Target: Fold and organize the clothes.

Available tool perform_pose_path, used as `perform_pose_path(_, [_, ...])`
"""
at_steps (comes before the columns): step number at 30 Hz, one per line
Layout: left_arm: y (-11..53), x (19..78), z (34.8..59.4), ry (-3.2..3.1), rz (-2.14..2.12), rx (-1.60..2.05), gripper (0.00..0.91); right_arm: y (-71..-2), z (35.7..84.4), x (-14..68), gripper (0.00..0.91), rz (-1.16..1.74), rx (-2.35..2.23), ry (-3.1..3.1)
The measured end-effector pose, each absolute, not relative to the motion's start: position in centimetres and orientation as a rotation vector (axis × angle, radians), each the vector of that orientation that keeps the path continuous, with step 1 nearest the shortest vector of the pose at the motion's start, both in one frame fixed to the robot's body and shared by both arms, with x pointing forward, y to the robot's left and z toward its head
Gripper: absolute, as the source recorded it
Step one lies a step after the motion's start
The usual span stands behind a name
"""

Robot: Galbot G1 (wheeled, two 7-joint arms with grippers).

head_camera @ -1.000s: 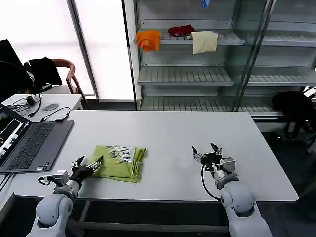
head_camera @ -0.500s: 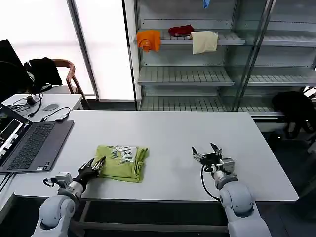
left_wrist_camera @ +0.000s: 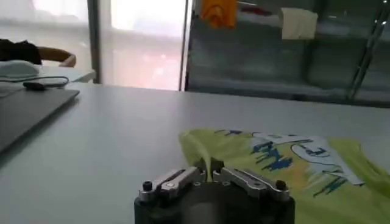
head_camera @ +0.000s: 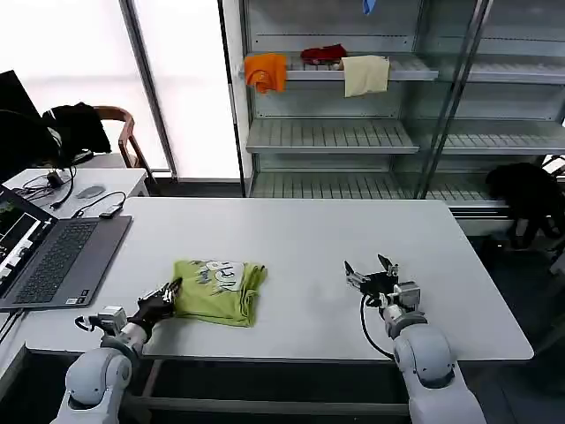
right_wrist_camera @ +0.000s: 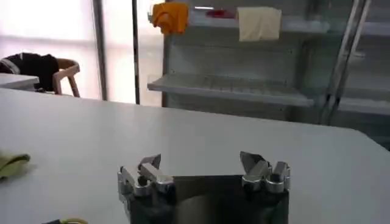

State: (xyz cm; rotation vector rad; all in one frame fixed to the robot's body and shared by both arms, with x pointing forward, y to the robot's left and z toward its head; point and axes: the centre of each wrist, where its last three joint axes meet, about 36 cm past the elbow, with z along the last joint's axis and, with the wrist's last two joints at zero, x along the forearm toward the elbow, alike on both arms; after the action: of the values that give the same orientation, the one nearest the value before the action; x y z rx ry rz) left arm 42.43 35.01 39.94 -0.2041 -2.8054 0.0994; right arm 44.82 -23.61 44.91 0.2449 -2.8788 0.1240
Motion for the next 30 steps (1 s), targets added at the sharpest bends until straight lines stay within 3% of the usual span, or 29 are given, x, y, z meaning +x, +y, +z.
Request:
perform_pose_path(9, [39.9,43.1,42.2,-2.858,-0.259,-0.071,0.0,-24.1,44.6,44.9,0.907,0.113,0.244,-2.879])
perform_pose_path(16, [45.0,43.8,48.1,-2.86,-0.677,0.037,0.0,-24.1,44.0,44.9,0.907,0.099,0.247,-2.878])
perform_pose_path(24, [45.5,43.9,53.9,-2.813,-1.078,0.093,0.0,-24.7,43.2,44.6,0.907,0.085,0.235,-2.876])
perform_pose_path(27, [43.9,43.4,54.7,-2.789,-1.187,0.083,0.0,-24.9,42.7,44.4,0.907,0.077,0.228,-2.871])
perform_pose_path(30, [41.7,43.0,53.9,-2.765,-1.253,0.04,0.0,-25.2,42.4,44.1,0.907,0.072,0.219,-2.87])
